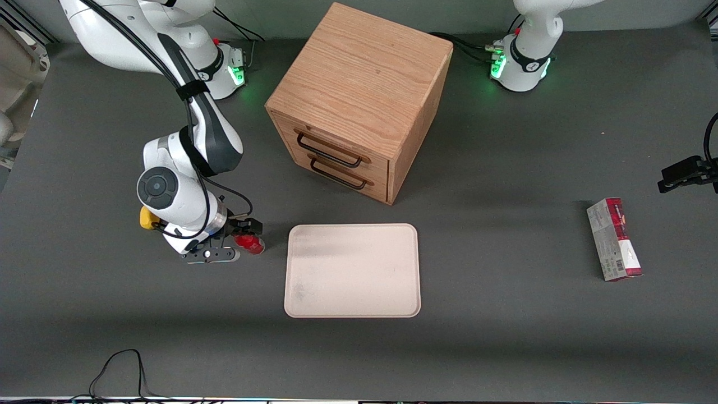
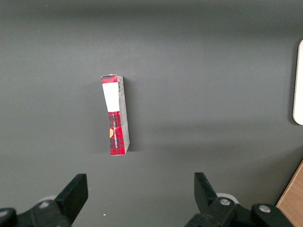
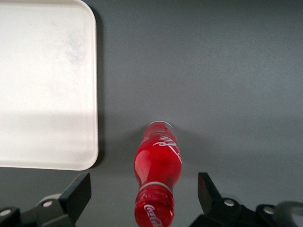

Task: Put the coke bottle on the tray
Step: 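Lower the right gripper over the bottle's body and close on it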

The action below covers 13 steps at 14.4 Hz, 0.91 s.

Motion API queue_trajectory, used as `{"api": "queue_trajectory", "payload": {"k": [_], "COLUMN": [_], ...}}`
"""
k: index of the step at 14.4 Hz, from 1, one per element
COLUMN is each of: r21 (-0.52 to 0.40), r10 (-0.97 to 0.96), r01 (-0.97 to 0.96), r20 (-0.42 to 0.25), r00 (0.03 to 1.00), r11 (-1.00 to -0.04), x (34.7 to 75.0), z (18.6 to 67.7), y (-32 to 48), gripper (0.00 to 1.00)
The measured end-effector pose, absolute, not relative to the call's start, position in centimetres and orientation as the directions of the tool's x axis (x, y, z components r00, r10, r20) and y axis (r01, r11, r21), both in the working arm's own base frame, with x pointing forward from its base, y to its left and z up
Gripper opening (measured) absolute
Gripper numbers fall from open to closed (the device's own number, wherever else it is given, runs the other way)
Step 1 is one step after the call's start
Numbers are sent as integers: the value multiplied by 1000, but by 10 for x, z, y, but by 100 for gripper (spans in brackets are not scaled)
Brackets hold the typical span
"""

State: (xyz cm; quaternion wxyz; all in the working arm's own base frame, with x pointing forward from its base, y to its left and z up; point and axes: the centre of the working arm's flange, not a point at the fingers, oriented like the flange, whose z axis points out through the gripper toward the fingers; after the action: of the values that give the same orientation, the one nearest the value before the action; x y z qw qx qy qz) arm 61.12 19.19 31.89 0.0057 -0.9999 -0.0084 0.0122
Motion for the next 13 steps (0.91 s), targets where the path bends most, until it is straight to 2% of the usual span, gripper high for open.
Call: {"api": "queue_trajectory", "payload": {"k": [3,5,11,13], "r21": [-11,-10,-7,-7], "r10": [17,18,18,18], "r01": [17,17,18,18], "r20": [-27,-28,-29,-30], "r00": [999,999,999,999], "r11": [-1000,-1000,-1000,-1000], "x": [611,611,611,611], "z": [318,318,318,319], "y": [192,192,191,191], "gripper": [100,96,34,32]}}
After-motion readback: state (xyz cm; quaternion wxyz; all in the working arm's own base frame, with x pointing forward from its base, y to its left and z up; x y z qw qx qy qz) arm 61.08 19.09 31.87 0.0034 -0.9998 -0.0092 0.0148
